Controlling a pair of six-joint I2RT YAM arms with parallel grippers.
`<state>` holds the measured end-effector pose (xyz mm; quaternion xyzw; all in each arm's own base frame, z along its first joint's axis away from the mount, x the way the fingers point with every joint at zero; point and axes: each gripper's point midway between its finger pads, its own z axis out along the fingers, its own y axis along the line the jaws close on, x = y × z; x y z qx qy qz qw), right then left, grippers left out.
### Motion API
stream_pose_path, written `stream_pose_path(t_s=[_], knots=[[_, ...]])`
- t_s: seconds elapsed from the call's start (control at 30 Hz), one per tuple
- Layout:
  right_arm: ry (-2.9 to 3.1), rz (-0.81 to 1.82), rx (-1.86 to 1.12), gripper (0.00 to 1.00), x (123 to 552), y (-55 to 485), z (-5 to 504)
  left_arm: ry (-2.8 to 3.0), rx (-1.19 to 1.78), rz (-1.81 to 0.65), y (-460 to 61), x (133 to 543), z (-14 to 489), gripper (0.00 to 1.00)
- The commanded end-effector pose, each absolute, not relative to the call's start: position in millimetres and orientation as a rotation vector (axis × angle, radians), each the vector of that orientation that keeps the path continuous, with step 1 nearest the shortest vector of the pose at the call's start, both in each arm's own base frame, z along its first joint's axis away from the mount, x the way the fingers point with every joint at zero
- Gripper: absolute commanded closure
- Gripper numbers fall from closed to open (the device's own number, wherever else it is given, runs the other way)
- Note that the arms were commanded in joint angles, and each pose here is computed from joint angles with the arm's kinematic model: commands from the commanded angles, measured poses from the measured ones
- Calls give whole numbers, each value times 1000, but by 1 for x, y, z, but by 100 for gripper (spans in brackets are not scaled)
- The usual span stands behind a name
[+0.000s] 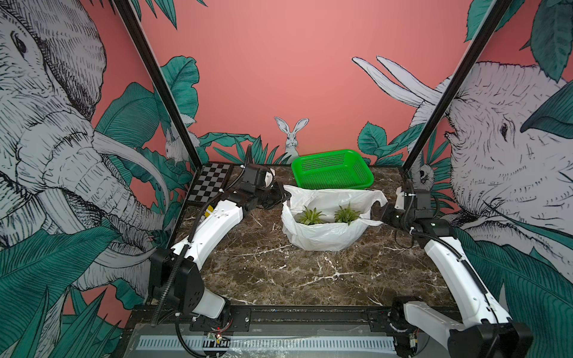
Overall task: Place the pineapple into a plastic bag & tie a knot
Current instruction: Adjust the plastic bag at the center of the board.
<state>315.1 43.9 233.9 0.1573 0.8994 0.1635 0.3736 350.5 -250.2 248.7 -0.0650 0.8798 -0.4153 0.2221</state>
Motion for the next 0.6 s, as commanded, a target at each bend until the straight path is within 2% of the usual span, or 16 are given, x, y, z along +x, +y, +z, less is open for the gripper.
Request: stream_pose_path(t_s=[0.0, 0.17, 0.37, 0.57], knots=[[2218, 472, 314, 100, 299, 50, 294, 2380, -158, -1179, -245, 338, 279, 100], [2238, 513, 257, 100, 265, 57, 333, 2306, -178, -1208, -240, 333, 310, 100], [2214, 585, 230, 100, 272, 67, 356, 2257, -171, -1230, -240, 334, 330, 100], [2258, 587, 253, 100, 284, 67, 333, 2224, -160, -1261, -245, 336, 341, 100]])
